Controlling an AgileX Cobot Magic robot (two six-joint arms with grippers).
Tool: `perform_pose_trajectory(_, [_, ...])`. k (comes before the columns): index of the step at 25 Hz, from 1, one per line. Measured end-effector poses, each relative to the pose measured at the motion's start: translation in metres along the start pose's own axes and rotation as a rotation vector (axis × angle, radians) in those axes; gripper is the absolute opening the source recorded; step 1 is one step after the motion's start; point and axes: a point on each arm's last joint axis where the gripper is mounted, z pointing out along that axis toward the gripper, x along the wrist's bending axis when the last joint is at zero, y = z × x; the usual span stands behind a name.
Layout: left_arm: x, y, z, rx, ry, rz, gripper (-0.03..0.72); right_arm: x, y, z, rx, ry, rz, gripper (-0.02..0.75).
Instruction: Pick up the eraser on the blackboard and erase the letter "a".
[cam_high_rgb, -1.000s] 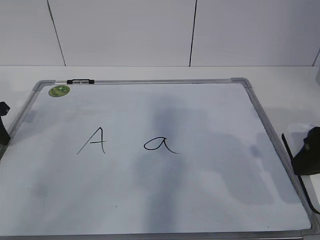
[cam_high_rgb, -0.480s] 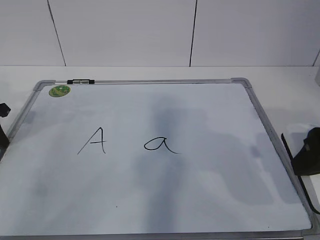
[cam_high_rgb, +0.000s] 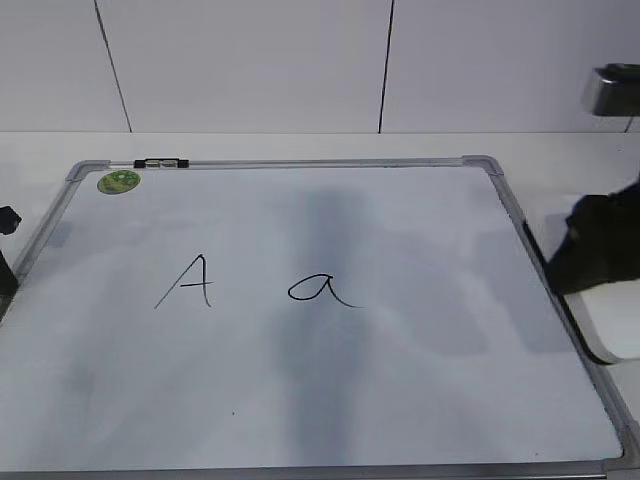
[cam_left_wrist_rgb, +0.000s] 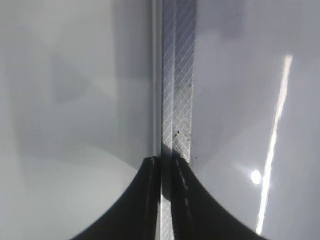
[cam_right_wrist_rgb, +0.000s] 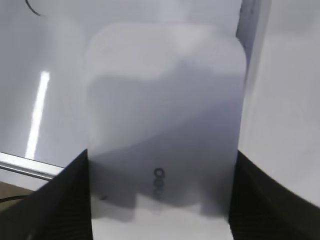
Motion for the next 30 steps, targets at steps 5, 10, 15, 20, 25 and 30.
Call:
perform_pose_trajectory(5, [0.0, 0.0, 0.0, 0.002, -0.001, 0.0, 0.017, 0.032, 0.037, 0.018, 0.04, 0.037, -0.107, 0.539])
perform_pose_trajectory(10, [0.0, 0.0, 0.0, 0.003, -0.001, 0.0, 0.017, 0.069, 0.071, 0.061, 0.12, 0.059, -0.196, 0.539])
perform_pose_trajectory(15, [0.0, 0.0, 0.0, 0.003, -0.001, 0.0, 0.017, 0.088, 0.1, 0.106, 0.216, 0.054, -0.231, 0.539])
perform_pose_trajectory(20, [0.0, 0.0, 0.0, 0.004, -0.001, 0.0, 0.017, 0.095, 0.125, 0.137, 0.239, 0.048, -0.242, 0.539])
perform_pose_trajectory(25, [0.0, 0.0, 0.0, 0.005, -0.002, 0.0, 0.017, 0.099, 0.139, 0.159, 0.276, 0.045, -0.248, 0.539])
perform_pose_trajectory(30, [0.0, 0.0, 0.0, 0.005, -0.002, 0.0, 0.017, 0.1, 0.141, 0.183, 0.317, 0.042, -0.251, 0.539])
